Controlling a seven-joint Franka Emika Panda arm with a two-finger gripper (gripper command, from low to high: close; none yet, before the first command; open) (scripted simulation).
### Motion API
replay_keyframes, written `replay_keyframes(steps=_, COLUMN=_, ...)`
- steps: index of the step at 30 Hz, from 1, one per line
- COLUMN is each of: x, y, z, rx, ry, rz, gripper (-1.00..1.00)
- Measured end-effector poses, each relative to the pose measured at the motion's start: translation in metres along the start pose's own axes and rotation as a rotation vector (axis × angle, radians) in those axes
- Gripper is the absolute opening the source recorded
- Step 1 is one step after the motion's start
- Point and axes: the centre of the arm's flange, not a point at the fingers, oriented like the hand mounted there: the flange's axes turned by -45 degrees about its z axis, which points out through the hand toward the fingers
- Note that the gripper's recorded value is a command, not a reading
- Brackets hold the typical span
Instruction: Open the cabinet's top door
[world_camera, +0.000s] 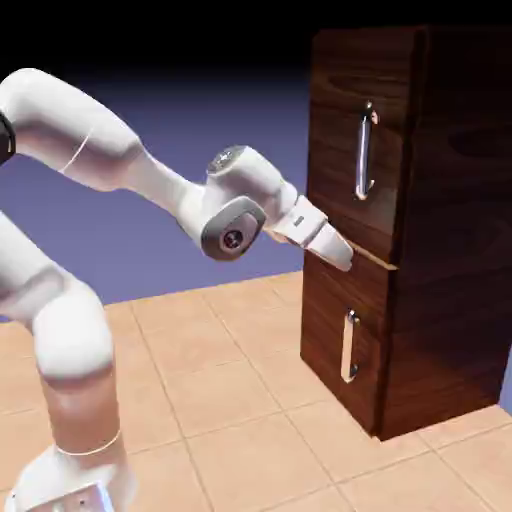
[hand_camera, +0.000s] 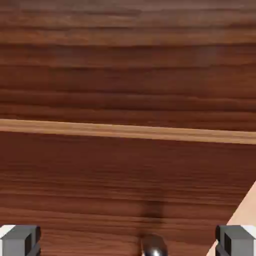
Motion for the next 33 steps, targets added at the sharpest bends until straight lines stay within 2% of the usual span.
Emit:
replay_keyframes(steps=16, x=0.043, y=-0.033, z=-0.046, rx=-0.104, ry=0.157, rz=-0.819, gripper=0.0)
replay_keyframes(steps=33, x=0.055, y=-0.038, z=-0.086, rx=-0.372, ry=0.259, rz=-1.641, gripper=0.0)
